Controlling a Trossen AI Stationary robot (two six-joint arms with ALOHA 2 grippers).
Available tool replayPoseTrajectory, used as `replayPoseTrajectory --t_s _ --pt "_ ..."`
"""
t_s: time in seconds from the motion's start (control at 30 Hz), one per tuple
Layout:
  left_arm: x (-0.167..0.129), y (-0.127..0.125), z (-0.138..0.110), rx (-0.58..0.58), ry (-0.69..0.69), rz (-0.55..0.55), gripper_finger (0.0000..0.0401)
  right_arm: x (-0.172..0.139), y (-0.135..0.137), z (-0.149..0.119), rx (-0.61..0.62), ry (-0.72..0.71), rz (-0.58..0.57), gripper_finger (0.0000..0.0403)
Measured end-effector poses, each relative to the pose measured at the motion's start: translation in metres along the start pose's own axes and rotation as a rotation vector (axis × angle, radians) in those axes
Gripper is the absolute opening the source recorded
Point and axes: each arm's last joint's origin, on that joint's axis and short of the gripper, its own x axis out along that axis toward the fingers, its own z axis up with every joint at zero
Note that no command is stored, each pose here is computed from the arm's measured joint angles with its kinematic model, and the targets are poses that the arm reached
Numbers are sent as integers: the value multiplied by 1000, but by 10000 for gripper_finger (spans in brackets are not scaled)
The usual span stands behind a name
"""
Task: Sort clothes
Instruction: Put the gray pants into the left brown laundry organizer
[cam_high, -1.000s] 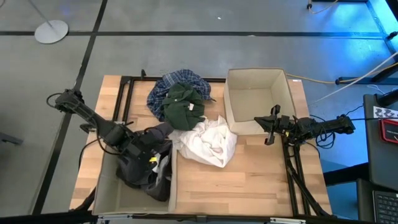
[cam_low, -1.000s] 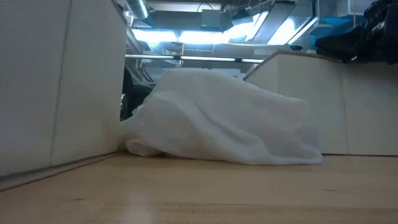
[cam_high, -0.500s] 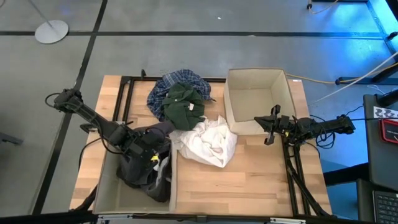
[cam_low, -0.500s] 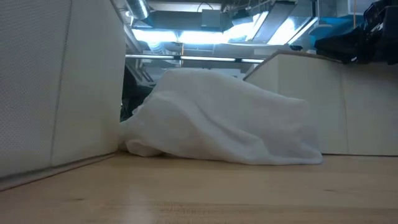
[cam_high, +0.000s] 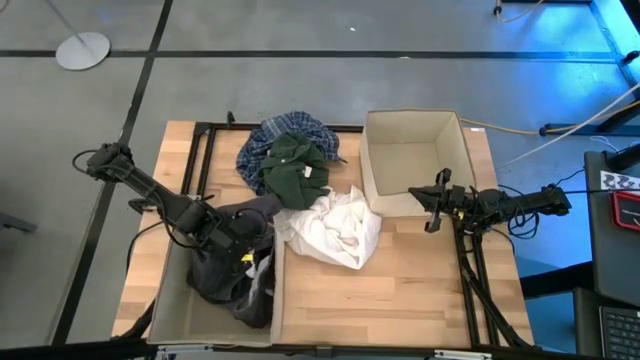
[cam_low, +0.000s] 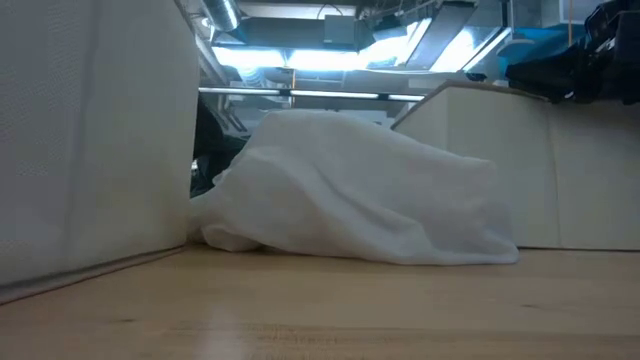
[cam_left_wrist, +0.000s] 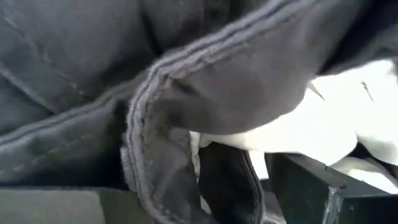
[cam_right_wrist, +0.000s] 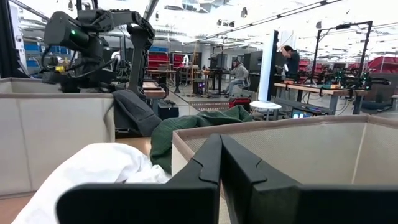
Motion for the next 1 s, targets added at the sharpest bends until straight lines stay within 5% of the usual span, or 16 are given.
replayPoseTrajectory --t_s 0.23,0.5,0.8,1.0 --pt "-61 -9 8 -22 -43 -108 210 0 0 0 -8 0 -1 12" --pt "-133 18 22 -90 -391 -68 210 0 0 0 -8 0 -1 12" --pt "-145 52 50 -127 -529 75 210 0 -1 0 -37 2 -18 12" --pt "-138 72 80 -215 -484 144 210 0 -1 0 -40 4 -34 12"
